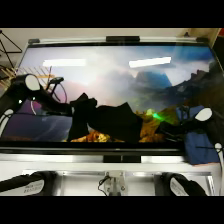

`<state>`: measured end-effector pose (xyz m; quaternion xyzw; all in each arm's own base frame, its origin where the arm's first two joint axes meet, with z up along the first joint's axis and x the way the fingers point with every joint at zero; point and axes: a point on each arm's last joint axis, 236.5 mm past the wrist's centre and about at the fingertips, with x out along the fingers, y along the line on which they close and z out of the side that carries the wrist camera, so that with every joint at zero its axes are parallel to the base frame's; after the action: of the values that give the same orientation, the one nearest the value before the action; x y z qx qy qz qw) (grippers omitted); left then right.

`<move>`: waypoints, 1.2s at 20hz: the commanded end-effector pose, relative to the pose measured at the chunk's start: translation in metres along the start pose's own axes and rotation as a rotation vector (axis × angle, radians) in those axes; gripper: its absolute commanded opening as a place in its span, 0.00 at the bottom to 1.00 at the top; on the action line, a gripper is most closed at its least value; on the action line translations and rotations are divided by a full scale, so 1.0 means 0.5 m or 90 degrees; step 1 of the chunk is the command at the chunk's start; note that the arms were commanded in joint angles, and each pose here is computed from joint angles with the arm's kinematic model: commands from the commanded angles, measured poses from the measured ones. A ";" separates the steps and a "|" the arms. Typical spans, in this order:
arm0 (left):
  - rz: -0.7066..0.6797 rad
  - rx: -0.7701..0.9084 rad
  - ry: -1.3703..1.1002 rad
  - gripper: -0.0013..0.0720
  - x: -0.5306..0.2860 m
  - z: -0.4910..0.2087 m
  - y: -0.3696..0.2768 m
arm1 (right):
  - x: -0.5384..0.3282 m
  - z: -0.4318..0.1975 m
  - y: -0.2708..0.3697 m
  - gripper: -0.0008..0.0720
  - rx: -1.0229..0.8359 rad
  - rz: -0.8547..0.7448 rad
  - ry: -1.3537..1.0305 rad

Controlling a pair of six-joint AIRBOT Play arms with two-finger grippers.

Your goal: Fold the shirts.

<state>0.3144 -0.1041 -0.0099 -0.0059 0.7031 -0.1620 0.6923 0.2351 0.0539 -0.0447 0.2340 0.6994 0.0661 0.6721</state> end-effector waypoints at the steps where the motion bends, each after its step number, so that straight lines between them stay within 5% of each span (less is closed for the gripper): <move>1: -0.033 -0.062 0.028 0.91 0.083 -0.067 0.021 | 0.000 0.011 0.001 0.81 0.000 0.001 -0.015; 7: -0.092 -0.126 0.062 0.91 0.204 -0.080 0.004 | 0.023 0.015 0.010 0.88 0.012 0.028 -0.030; 9: -0.101 -0.131 0.082 0.70 0.223 -0.086 0.003 | 0.047 0.009 0.037 0.88 0.031 0.083 -0.034; 12: -0.126 -0.139 0.090 0.58 0.234 -0.085 -0.013 | 0.077 0.001 0.052 0.88 0.067 0.128 -0.041; 14: -0.128 -0.138 0.093 0.17 0.232 -0.087 -0.014 | 0.095 -0.008 0.052 0.88 0.081 0.135 -0.040; 16: -0.130 -0.126 0.092 0.06 0.226 -0.088 -0.017 | 0.119 -0.021 0.072 0.88 0.048 0.124 -0.032; 24: -0.128 -0.098 0.021 0.06 0.154 -0.067 -0.033 | 0.240 -0.038 0.181 0.87 0.070 0.158 0.003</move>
<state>0.2773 -0.1222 -0.1000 -0.1168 0.7300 -0.1612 0.6539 0.2308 0.1710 -0.1041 0.3303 0.6803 0.1225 0.6427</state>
